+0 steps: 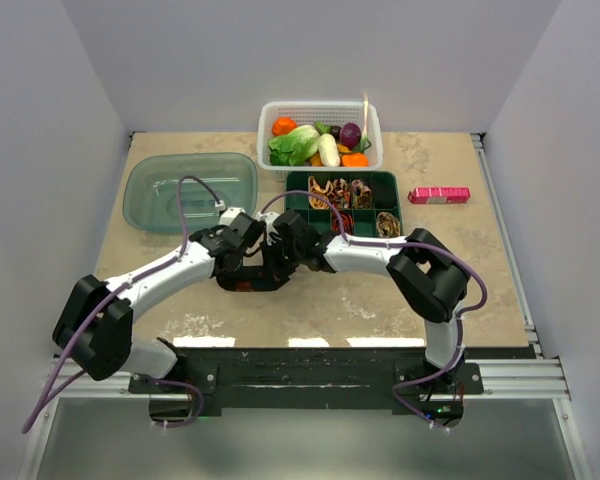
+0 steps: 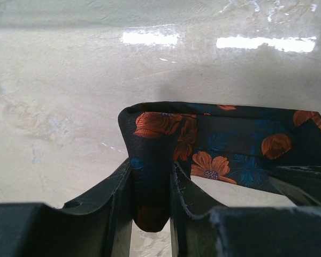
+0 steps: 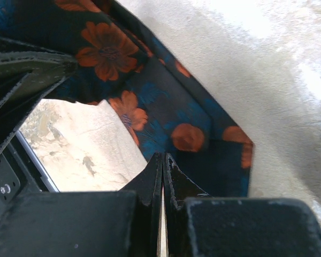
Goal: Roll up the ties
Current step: Roll the tie at the center of the board.
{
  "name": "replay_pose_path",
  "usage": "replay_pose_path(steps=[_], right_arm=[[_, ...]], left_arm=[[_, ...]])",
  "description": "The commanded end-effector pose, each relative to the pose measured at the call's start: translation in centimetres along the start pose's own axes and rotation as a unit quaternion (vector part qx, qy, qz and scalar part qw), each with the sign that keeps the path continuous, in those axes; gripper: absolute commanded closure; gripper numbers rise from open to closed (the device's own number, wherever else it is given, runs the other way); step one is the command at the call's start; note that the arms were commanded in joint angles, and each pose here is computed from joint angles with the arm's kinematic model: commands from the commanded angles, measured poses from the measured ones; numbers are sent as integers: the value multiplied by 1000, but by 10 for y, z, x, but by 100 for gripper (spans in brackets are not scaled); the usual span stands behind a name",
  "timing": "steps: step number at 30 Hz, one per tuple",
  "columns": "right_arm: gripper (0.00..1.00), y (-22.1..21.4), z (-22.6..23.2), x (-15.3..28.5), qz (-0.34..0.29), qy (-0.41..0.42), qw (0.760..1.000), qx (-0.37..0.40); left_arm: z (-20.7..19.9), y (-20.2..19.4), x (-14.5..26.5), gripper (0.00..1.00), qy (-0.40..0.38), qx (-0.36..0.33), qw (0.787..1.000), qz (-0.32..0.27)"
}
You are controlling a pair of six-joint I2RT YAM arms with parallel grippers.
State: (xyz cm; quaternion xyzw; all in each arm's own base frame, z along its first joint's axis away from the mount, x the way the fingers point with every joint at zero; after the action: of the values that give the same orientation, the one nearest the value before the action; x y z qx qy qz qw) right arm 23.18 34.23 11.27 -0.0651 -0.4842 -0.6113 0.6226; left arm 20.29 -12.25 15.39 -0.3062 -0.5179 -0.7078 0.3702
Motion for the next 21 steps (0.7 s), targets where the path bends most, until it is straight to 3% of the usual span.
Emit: replay_pose_path(steps=[1, 11, 21], right_arm=[[100, 20, 4, 21, -43, 6, 999, 10], [100, 23, -18, 34, -55, -16, 998, -6], [100, 21, -43, 51, -68, -54, 996, -30]], left_arm=[[2, 8, 5, 93, 75, 8, 997, -13], [-13, 5, 2, 97, 166, -36, 985, 8], [-37, 0, -11, 100, 194, -79, 977, 24]])
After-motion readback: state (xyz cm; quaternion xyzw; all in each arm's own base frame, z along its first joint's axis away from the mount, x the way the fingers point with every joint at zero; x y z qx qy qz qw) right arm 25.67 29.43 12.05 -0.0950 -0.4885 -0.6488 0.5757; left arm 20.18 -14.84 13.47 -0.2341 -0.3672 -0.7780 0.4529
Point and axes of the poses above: each gripper's point midway between its finger pads, its own x axis back along the fingers, its own z axis along the line the jaws close on, y = z × x, the point moved 10 cm from there along x, back along the fingers, and after that the axes turned 9 degrees about -x, right-handed, at the moved point
